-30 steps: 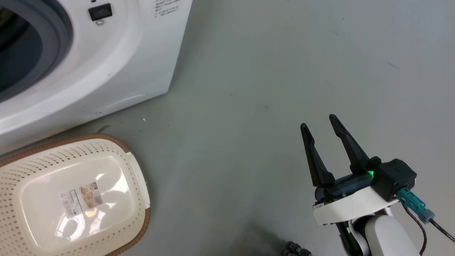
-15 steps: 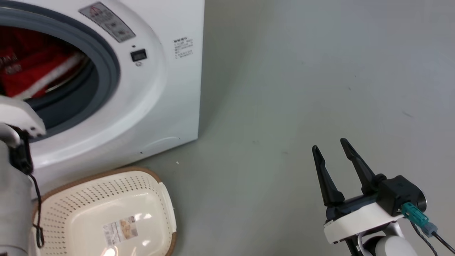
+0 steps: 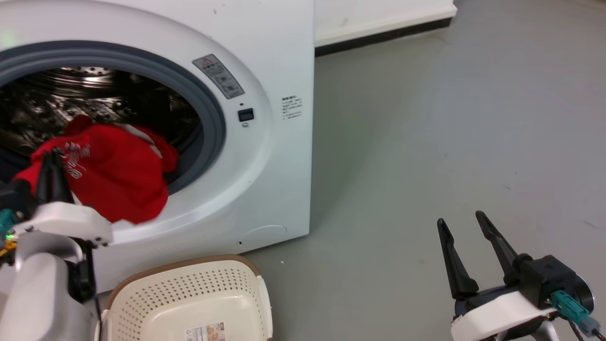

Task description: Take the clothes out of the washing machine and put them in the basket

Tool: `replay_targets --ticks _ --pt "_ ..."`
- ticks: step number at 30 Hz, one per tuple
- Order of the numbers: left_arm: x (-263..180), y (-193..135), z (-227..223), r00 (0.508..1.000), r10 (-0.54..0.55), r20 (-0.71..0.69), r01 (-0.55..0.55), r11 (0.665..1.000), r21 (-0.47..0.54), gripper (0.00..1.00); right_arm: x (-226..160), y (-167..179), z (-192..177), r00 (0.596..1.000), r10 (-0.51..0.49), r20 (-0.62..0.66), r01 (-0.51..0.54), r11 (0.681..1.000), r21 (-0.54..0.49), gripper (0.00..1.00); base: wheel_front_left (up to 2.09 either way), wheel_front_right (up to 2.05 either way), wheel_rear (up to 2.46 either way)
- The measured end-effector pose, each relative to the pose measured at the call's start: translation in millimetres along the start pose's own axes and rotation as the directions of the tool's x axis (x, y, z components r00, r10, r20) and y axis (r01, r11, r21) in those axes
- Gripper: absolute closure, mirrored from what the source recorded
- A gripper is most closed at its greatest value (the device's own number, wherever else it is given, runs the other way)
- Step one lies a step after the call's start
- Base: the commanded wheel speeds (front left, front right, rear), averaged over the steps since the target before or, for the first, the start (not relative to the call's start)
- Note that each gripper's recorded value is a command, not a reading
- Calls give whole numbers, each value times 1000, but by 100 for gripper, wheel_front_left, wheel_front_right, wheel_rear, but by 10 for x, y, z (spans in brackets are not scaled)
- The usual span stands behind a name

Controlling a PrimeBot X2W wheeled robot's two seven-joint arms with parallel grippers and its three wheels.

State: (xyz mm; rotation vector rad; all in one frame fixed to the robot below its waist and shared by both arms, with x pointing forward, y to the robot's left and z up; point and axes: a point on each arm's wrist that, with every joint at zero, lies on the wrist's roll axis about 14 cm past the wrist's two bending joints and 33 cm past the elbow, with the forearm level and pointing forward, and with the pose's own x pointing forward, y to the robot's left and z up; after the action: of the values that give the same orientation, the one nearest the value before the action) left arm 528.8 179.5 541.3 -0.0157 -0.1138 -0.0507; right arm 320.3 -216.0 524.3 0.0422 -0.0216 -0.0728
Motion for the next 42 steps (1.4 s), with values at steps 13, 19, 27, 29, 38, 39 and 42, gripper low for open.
replay_targets --ticks 13,19,27,29,38,39,42 --pt "-833 -74 415 998 -5 62 6 1000 -18 100 -3 266 98 996 92 20 -92 996 -1 0 0 0 0" --pt "-1273 -107 420 999 10 30 -8 999 -42 100 -12 389 137 991 134 27 -133 991 -6 0 0 0 0" --pt "-1754 -103 -20 989 51 -138 -62 995 -76 100 39 546 148 983 184 21 -184 983 -7 0 0 0 0" --pt "-1812 -102 -212 979 60 -197 -78 993 -86 100 68 571 130 981 191 14 -191 982 -7 0 0 0 0" --pt "-1787 -73 -894 935 77 -346 -119 988 -101 100 321 591 -69 980 194 -49 -195 981 -10 0 0 0 0" --pt "-1754 -83 -936 934 77 -349 -119 988 -102 100 354 588 -95 980 193 -55 -194 981 -11 0 0 0 0" --pt "-1603 -123 -1051 934 67 -351 -112 988 -109 100 469 596 -173 978 194 -72 -195 981 -10 0 0 0 0"
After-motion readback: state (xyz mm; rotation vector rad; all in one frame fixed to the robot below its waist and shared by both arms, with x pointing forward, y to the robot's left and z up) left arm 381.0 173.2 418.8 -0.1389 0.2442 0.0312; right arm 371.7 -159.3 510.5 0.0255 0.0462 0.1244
